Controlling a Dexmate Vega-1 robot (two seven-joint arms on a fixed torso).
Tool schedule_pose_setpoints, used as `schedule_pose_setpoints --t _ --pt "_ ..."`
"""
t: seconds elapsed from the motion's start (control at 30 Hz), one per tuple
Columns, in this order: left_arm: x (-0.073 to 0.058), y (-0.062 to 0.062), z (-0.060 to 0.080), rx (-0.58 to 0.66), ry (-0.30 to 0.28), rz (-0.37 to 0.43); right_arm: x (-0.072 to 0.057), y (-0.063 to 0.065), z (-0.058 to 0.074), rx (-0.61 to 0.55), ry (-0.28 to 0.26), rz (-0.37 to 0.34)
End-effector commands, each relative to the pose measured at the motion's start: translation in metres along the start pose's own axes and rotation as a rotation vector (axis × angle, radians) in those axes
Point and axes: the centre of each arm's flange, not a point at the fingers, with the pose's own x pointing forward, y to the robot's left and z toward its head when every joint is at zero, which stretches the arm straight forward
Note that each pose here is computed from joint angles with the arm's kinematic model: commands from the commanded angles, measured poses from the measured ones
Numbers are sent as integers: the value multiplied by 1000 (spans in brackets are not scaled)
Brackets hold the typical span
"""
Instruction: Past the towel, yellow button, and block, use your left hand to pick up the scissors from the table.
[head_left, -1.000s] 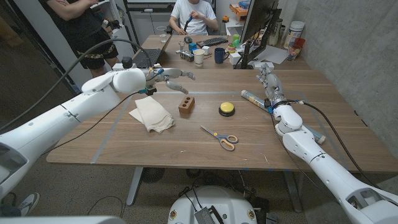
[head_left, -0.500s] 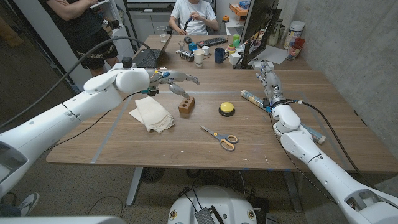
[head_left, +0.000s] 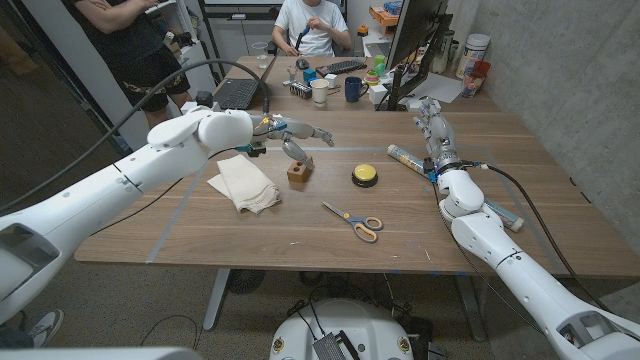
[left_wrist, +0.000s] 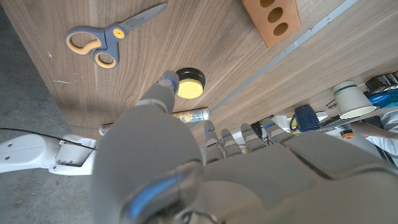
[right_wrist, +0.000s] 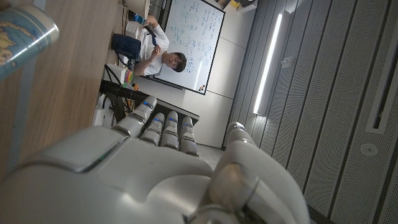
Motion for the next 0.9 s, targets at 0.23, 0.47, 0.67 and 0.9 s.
schedule_pose_setpoints --t 0.23,0.47,0.67,0.9 --pt "11 -1 16 17 -67 -44 1 3 4 -5 5 -7" --pt "20 -6 23 29 -87 -75 4 3 4 -3 14 -13" --pt "25 -9 28 49 -108 -103 7 4 6 -5 8 -18" --pt "35 -14 30 50 -112 -136 9 3 6 0 8 -23"
